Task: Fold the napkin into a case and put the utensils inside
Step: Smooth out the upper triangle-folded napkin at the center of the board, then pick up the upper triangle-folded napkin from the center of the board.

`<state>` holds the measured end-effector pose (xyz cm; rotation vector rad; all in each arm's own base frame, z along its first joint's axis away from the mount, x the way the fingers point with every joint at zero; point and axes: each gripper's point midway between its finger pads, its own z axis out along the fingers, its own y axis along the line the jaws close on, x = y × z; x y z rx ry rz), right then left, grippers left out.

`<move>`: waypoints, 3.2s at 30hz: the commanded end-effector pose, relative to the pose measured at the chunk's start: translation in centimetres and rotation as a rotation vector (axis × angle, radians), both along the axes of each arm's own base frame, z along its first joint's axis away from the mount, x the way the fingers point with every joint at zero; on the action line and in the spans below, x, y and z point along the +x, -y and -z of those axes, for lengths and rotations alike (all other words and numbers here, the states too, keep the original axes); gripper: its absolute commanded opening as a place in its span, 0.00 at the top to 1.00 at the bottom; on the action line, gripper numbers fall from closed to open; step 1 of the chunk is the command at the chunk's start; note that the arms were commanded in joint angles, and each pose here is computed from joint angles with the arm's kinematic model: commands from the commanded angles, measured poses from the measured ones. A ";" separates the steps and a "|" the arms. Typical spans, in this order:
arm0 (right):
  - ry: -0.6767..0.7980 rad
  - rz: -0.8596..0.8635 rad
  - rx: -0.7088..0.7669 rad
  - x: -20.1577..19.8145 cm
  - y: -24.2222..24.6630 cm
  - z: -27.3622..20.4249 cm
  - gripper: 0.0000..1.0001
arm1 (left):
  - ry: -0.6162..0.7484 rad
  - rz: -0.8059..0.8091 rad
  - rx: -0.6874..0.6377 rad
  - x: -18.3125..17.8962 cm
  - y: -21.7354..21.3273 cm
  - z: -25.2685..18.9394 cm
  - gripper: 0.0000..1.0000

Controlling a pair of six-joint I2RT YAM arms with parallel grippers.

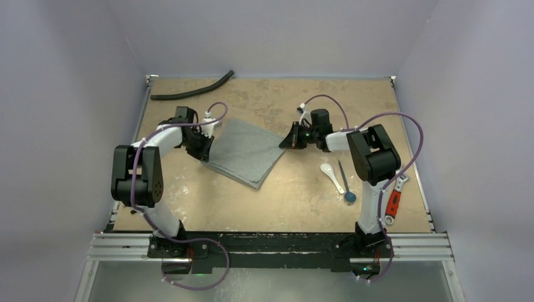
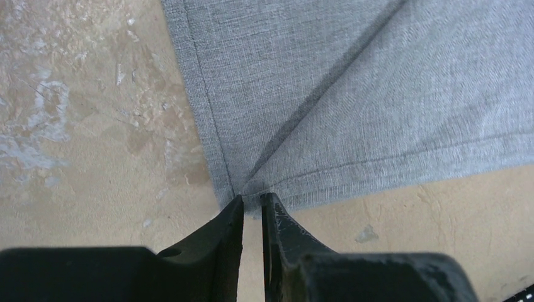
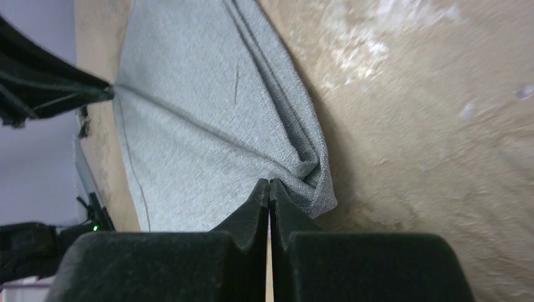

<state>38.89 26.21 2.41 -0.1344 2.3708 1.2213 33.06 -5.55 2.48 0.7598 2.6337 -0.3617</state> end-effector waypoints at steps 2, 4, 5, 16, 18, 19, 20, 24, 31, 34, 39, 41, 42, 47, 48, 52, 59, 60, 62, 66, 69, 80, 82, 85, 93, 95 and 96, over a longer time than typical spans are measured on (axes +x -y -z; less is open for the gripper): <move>0.118 0.059 -0.093 3.3 0.9 -2.2 1.00 | 0.029 0.052 -0.064 -1.0 1.2 -3.3 0.83; 0.149 0.054 -0.103 3.4 0.6 -3.4 1.00 | 0.047 0.047 -0.078 -1.1 1.4 -4.6 0.81; 0.169 0.046 -0.112 3.3 0.3 -4.1 1.00 | 0.063 0.042 -0.082 -1.0 1.4 -5.5 0.80; 0.315 -0.086 -0.222 -2.6 -6.6 -9.6 0.87 | 0.309 0.024 -0.120 3.4 1.6 -14.3 0.69; 0.277 -0.137 -0.191 -5.0 -8.6 -8.7 0.89 | 0.317 0.045 -0.134 3.7 1.9 -14.3 0.72; 0.254 -0.164 -0.172 -6.2 -9.5 -8.1 0.89 | 0.326 0.045 -0.134 3.9 1.9 -14.3 0.70; 0.235 -0.192 -0.153 -7.5 -10.4 -7.6 0.90 | 0.345 0.040 -0.133 4.3 1.8 -14.6 0.69; 0.144 -0.248 -0.132 -10.8 -11.9 -4.7 0.93 | 0.427 0.034 -0.134 5.8 1.4 -16.5 0.68; 0.057 -0.293 -0.157 -13.8 -10.2 -0.9 0.97 | 0.466 -0.024 -0.122 7.3 0.4 -17.6 0.52; 0.021 -0.309 -0.172 -15.1 -9.2 0.0 0.97 | 0.497 -0.035 -0.092 8.0 -0.2 -18.3 0.44; 0.027 -0.323 -0.205 -15.6 -8.4 0.4 0.96 | 0.591 -0.085 -0.063 8.9 -1.8 -21.9 0.12; 0.045 -0.332 -0.220 -15.2 -8.3 0.1 0.94 | 0.579 -0.051 -0.091 8.3 -1.1 -21.6 0.06; 0.058 -0.334 -0.236 -14.9 -8.3 -0.1 0.93 | 0.554 -0.009 -0.112 7.7 -0.5 -20.8 0.06; 0.163 -0.354 -0.322 -12.9 -8.0 -2.9 0.84 | 0.328 0.327 -0.193 1.1 2.4 -14.0 0.05; 0.185 -0.353 -0.337 -12.6 -7.8 -3.7 0.82 | 0.300 0.380 -0.155 0.0 2.1 -12.3 0.04; 0.281 -0.313 -0.399 -11.0 -6.9 -7.0 0.71 | 0.283 0.585 -0.026 -3.1 1.4 -8.5 0.03; 0.403 -0.256 -0.324 -10.5 -7.1 -11.0 0.61 | 0.448 0.930 0.101 -6.1 1.6 -6.3 0.03; 0.403 -0.244 -0.316 -10.5 -7.1 -10.9 0.60 | 0.477 0.955 0.116 -5.9 1.8 -6.3 0.03; 0.392 -0.226 -0.292 -10.2 -7.6 -10.4 0.60 | 0.516 1.002 0.134 -5.7 2.0 -6.3 0.05; 0.319 -0.231 -0.191 -10.7 -9.8 -8.7 0.64 | 0.615 1.091 0.181 -5.3 2.3 -6.1 0.06; 0.254 -0.267 -0.127 -11.7 -11.6 -6.8 0.71 | 0.641 1.172 0.217 -5.6 2.3 -5.3 0.06; 0.085 -0.347 -0.214 -14.6 -11.2 -0.7 0.90 | 0.640 1.287 0.302 -5.7 2.1 -2.4 0.13; 0.080 -0.348 -0.229 -14.9 -10.5 -0.4 0.91 | 0.636 1.298 0.308 -5.8 2.2 -1.9 0.17; 0.079 -0.349 -0.246 -15.2 -9.8 -0.2 0.94 | 0.636 1.309 0.296 -5.9 2.8 -1.6 0.21; 0.095 -0.355 -0.368 -14.4 -7.4 0.3 0.97 | 0.644 1.336 0.287 -6.6 3.3 -0.9 0.27; 0.096 -0.338 -0.392 -13.8 -6.7 0.3 0.98 | 0.651 1.335 0.292 -6.4 3.4 -0.7 0.29; 0.098 -0.328 -0.401 -13.6 -6.3 0.3 0.98 | 0.648 1.335 0.292 -6.5 3.5 -0.6 0.29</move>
